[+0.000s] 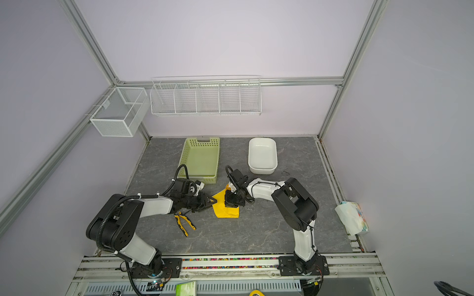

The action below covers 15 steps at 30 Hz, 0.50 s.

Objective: Place the utensils on the paper napkin and roll it up

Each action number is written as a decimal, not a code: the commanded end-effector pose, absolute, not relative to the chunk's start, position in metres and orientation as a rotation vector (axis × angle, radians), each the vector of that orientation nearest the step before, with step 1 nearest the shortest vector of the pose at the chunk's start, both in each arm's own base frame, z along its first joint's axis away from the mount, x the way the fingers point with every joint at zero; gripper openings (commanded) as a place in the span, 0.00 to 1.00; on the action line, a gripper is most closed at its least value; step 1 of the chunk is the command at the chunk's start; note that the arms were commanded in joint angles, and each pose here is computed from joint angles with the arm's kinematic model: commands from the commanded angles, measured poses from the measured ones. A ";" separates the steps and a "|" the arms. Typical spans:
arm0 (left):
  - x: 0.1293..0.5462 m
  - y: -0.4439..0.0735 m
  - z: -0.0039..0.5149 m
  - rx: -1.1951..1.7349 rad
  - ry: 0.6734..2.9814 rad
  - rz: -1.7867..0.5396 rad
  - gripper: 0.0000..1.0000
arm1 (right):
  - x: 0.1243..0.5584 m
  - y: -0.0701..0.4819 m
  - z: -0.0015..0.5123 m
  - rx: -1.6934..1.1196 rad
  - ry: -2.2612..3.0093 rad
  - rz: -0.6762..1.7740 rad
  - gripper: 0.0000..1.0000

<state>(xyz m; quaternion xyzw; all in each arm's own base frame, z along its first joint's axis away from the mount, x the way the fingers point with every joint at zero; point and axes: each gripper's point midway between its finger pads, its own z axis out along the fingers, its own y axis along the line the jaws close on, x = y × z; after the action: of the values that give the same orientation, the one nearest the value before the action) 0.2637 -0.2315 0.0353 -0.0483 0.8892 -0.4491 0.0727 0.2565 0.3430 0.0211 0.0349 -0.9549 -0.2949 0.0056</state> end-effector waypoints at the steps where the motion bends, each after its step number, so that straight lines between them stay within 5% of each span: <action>1: 0.279 -0.237 0.038 -0.109 2.638 -1.349 0.41 | 0.249 0.335 0.006 0.109 -2.990 -0.818 0.07; 15: 0.246 -0.265 0.037 -0.066 2.653 -1.433 0.45 | 0.249 0.334 0.006 0.106 -2.992 -0.815 0.07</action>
<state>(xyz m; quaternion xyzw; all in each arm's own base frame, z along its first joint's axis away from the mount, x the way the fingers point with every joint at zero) 0.2506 -0.2671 0.0373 -0.0081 0.8770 -0.4769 0.0579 0.2561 0.3426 0.0209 0.0361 -0.9554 -0.2932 0.0055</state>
